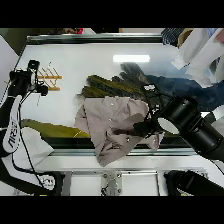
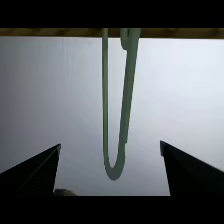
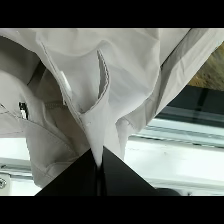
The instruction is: Fold the clothes and pants, and hang the long-sleeved shirts on hangers.
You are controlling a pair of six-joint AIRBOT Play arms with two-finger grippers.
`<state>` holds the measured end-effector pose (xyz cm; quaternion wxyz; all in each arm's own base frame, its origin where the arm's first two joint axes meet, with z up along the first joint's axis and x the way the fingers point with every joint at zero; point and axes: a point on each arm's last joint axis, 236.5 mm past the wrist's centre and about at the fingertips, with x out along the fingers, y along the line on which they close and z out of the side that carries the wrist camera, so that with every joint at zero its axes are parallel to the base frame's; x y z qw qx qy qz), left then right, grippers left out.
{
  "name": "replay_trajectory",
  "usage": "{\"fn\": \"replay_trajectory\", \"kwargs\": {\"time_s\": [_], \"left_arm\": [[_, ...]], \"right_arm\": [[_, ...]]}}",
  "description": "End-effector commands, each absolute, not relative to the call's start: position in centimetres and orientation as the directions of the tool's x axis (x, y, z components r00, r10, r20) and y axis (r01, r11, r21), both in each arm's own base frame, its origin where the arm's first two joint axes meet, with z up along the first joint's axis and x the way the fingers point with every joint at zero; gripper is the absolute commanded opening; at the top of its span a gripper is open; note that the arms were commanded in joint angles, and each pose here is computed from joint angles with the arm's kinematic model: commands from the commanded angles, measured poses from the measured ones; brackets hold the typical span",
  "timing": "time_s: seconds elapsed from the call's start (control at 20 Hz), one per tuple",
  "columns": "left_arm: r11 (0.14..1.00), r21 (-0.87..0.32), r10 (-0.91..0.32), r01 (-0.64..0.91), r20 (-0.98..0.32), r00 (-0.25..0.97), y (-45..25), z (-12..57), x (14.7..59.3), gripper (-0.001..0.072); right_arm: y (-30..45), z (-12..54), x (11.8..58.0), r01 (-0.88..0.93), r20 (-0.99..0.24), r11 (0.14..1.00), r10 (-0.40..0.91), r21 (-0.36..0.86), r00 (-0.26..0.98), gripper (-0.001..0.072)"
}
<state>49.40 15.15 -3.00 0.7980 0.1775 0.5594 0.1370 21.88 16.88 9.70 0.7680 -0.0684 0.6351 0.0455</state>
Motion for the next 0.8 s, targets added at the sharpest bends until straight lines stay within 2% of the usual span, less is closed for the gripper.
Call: {"fn": "replay_trajectory", "kwargs": {"time_s": [0.0, 0.25, 0.5, 0.65, 0.75], "left_arm": [[0.863, 0.504, 0.473, 0.042, -0.833, 0.286, 17.0, -7.3, 50.7, 0.0708], [0.865, 0.502, 0.48, 0.025, -0.84, 0.254, 18.6, -9.7, 52.0, 0.0707], [0.873, 0.487, 0.477, 0.002, -0.856, 0.201, 20.2, -11.7, 50.9, 0.0707], [0.877, 0.478, 0.474, -0.036, -0.853, 0.217, 20.1, -11.8, 51.3, 0.0694], [0.879, 0.475, 0.473, -0.049, -0.852, 0.223, 20.0, -11.8, 51.5, 0.041]], "right_arm": [[16.9, 9.7, 21.9, -0.153, -0.982, 0.987, -0.017, -0.047, 0.188, 0.0013], [16.9, 9.6, 21.9, -0.154, -0.983, 0.987, -0.02, -0.049, 0.185, 0.0013], [17.1, 8.8, 22.1, -0.155, -0.986, 0.986, -0.04, -0.066, 0.165, 0.0013], [17.2, 8.5, 22.1, -0.156, -0.986, 0.985, -0.047, -0.072, 0.158, 0.0013], [17.2, 8.5, 22.1, -0.156, -0.986, 0.985, -0.047, -0.072, 0.157, 0.0013]]}}
